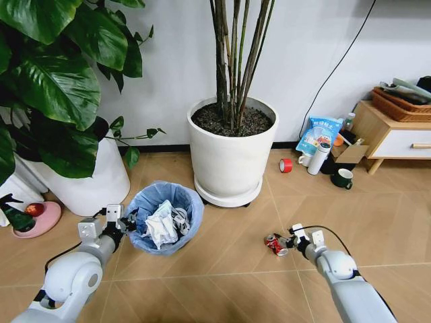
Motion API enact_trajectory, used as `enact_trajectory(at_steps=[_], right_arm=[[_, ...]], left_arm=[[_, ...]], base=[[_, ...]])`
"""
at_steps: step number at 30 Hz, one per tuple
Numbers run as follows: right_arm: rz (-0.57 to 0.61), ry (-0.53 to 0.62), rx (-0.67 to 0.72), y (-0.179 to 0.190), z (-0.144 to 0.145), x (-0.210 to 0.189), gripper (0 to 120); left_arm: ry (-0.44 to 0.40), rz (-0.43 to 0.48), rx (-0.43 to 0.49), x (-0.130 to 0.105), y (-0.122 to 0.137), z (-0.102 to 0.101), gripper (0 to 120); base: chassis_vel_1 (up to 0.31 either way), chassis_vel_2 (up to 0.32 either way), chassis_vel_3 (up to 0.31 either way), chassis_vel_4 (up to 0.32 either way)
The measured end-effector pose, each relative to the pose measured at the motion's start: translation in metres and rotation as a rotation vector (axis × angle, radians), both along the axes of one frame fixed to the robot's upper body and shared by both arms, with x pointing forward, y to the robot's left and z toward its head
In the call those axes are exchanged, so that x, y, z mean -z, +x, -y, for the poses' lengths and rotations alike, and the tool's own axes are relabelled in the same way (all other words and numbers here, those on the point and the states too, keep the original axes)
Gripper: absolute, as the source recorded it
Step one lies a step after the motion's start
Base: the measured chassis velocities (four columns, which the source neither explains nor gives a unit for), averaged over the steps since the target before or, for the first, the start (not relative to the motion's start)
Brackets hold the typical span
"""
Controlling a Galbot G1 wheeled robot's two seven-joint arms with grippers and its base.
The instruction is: Pick up the trash bin and place the garbage on the floor into it.
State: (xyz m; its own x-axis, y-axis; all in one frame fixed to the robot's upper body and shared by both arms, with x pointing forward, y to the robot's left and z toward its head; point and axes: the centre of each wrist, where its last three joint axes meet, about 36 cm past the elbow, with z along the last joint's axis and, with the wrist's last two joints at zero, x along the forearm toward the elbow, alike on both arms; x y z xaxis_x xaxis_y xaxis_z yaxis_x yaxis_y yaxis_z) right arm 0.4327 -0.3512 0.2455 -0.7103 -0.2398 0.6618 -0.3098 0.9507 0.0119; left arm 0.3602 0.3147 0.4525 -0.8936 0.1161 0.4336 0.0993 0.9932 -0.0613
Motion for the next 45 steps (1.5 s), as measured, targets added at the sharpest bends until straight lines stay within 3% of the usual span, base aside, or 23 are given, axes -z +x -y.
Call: enact_trajectory(at_steps=[3,15,31,45], right_arm=[[-0.012,-0.031,-0.031,0.009,-0.002,0.008,97],[-0.066,-0.113,-0.285,0.030,0.026,0.007,100],[-0.105,-0.098,-0.230,0.029,0.015,0.038,100],[-0.097,-0.087,-0.214,0.028,0.006,0.047,56]], left_arm=[[0.000,0.004,0.002,-0.001,0.001,0.000,0],[-0.004,0.005,0.008,-0.001,0.000,0.000,0],[0.001,0.007,0.012,-0.001,-0.001,0.000,0],[0.000,0.008,0.013,-0.001,-0.001,0.000,0]], base=[[0.000,0.000,0.000,0.000],[0.000,0.000,0.000,0.000],[0.000,0.000,0.000,0.000],[0.000,0.000,0.000,0.000]])
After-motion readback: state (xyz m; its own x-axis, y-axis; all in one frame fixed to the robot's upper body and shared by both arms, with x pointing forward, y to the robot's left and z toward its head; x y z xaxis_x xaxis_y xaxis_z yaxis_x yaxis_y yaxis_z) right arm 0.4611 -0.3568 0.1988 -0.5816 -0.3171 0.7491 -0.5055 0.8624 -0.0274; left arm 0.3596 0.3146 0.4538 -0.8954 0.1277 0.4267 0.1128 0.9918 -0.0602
